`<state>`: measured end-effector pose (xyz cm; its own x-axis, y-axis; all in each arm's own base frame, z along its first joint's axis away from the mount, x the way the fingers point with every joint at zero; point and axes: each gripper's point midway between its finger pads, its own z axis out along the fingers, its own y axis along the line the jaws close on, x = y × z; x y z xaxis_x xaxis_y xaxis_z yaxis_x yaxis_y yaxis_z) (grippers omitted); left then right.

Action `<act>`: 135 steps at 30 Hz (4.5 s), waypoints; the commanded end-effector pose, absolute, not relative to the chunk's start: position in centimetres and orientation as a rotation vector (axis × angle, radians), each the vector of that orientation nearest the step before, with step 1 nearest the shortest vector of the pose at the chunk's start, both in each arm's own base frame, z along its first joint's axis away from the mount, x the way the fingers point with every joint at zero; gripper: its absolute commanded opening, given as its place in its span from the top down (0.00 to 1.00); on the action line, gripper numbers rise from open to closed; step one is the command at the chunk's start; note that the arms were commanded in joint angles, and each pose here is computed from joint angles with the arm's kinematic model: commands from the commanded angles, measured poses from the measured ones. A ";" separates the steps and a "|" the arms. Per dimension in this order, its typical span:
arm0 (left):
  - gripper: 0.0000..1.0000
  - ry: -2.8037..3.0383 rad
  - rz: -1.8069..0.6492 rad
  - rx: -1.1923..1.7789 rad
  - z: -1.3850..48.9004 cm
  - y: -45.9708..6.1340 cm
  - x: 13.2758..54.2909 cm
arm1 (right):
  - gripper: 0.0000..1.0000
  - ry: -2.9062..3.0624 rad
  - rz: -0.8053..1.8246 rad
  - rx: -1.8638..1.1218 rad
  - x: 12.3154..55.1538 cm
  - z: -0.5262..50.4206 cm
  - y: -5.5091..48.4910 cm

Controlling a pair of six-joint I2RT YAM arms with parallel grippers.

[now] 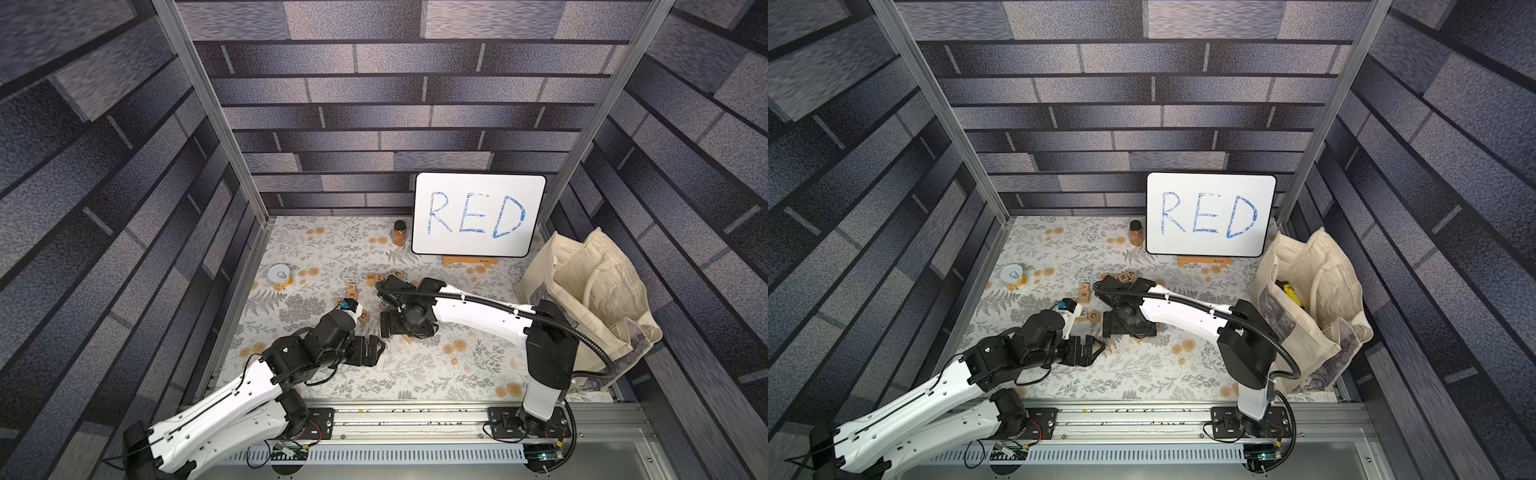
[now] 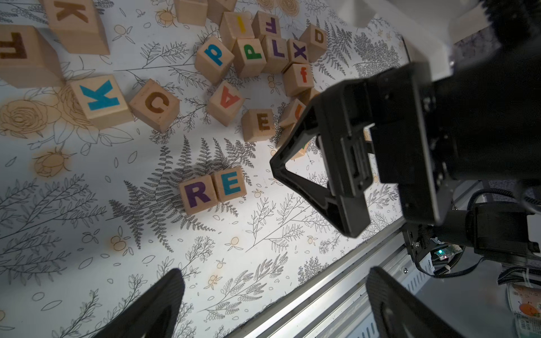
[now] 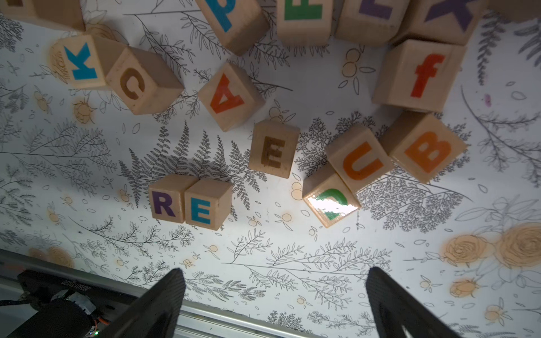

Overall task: Assemble the uppercase word "red" with letter blocks
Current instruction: Pick up the letter block from the center of the board.

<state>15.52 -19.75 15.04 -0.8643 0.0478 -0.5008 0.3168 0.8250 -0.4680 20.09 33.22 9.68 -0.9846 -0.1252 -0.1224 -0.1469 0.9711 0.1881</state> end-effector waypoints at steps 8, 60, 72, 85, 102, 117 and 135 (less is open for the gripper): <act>0.00 2.477 -0.813 0.345 15.7 -21.7 16.6 | 0.02 2.969 0.354 -0.567 19.8 10.1 32.5; 0.00 2.459 -0.827 0.379 13.5 -20.9 19.1 | 0.39 2.839 0.283 -1.160 22.4 3.5 30.8; 0.00 2.455 -0.828 0.369 13.6 -20.6 19.1 | 0.72 2.859 0.276 -1.110 22.8 3.9 31.0; 0.00 2.450 -0.831 0.361 13.6 -20.3 18.9 | 0.77 2.941 0.429 -0.830 22.2 6.4 32.2; 0.00 2.479 -0.844 0.317 13.3 -19.7 18.1 | 0.80 3.059 0.469 -0.385 21.9 6.9 31.9; 0.00 2.502 -0.858 0.248 13.3 -19.2 17.4 | 0.81 3.073 0.381 -0.003 22.0 7.2 30.0; 0.00 2.509 -0.858 0.227 14.0 -19.2 16.1 | 0.82 3.046 0.304 0.115 20.5 7.1 29.6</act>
<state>16.32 -19.74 13.73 -0.8704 0.0241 -0.4918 0.3265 0.7761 -0.5396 21.09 30.17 6.62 -0.9971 0.0505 -0.0569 0.0368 0.9746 0.2211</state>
